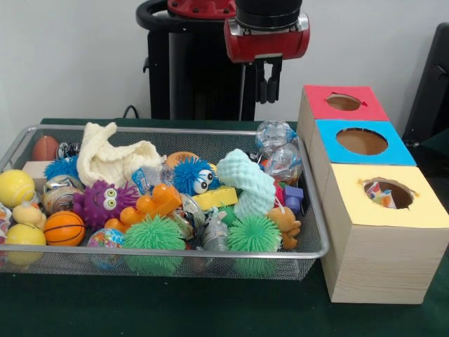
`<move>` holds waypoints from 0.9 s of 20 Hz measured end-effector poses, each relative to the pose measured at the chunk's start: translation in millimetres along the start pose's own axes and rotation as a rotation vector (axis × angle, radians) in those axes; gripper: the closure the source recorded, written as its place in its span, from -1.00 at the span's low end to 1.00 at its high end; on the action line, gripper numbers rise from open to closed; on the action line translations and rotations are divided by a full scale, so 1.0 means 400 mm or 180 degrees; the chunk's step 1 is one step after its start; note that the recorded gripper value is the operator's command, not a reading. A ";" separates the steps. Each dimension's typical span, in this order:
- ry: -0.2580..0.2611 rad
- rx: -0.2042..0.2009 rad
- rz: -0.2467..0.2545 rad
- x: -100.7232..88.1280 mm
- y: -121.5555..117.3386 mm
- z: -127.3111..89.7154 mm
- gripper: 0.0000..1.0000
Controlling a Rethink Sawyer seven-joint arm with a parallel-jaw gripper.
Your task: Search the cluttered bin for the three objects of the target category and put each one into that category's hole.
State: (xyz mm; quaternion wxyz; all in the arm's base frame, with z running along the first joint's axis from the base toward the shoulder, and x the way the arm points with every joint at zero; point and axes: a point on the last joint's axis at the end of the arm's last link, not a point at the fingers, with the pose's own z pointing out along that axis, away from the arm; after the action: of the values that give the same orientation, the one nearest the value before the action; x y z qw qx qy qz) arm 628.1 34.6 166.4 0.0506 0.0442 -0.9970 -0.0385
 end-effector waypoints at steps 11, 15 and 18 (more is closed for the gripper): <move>-0.0232 0.0225 0.0008 0.000 0.011 -0.026 1.00; -0.0231 0.0261 0.0019 0.005 0.010 -0.025 1.00; -0.0223 0.0261 0.0039 0.002 0.003 -0.019 1.00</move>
State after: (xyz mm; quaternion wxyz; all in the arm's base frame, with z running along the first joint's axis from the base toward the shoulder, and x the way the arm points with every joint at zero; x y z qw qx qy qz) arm 628.1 35.1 174.0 0.0141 0.0388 -0.9991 0.0012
